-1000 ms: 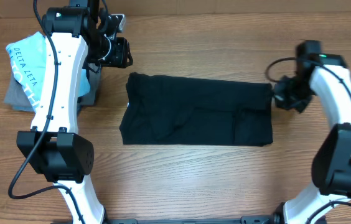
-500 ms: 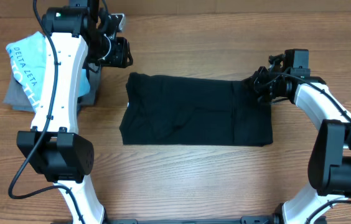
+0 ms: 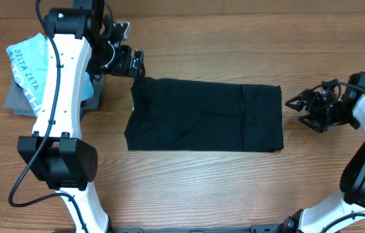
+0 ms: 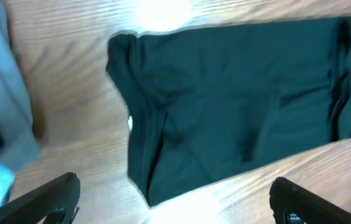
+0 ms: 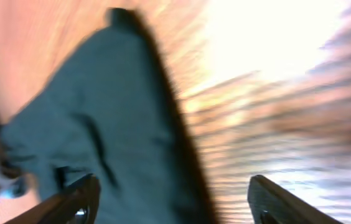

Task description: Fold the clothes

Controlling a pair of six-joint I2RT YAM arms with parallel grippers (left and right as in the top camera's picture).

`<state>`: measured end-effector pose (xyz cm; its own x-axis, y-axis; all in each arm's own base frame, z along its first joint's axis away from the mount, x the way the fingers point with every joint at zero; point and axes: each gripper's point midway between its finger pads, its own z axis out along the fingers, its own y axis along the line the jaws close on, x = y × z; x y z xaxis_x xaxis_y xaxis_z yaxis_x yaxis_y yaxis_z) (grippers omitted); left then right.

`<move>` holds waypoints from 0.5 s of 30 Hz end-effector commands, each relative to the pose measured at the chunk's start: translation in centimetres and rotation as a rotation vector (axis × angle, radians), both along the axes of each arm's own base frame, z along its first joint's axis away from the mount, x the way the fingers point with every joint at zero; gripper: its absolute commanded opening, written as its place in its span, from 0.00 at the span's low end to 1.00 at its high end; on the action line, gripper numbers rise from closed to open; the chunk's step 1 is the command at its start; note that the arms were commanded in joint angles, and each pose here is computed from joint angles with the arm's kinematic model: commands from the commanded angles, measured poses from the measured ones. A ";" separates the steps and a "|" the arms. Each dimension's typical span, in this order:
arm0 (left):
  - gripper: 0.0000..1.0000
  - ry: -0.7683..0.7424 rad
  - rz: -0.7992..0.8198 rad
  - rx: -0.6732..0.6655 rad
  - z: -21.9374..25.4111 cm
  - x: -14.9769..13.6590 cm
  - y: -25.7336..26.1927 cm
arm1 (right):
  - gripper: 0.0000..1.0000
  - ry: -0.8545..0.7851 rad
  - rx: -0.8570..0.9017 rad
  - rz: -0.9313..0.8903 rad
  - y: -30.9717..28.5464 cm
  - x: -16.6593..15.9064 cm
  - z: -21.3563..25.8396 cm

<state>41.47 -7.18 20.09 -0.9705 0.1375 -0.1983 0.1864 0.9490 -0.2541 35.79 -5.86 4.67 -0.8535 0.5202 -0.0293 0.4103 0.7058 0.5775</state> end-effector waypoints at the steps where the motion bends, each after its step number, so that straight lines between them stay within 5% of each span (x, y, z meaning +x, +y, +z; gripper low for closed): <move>1: 1.00 0.007 -0.009 0.095 1.5 -1.8 1.7 | 0.81 0.037 -0.072 0.089 0.8 -1.6 -1.7; 5: 1.00 0.020 0.099 0.199 4.0 -4.8 4.0 | 0.75 0.042 -0.052 0.125 2.5 -2.1 -3.2; 15: 1.00 -0.253 0.262 0.295 13.3 -10.0 7.3 | 0.58 -0.083 0.026 0.274 7.3 -1.1 -3.0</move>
<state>32.93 -1.33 30.69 -0.9406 0.0195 -0.3389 0.0172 0.9998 0.0098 34.91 -0.54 1.58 -0.9367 0.3408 -0.0798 0.2340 0.7791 0.5815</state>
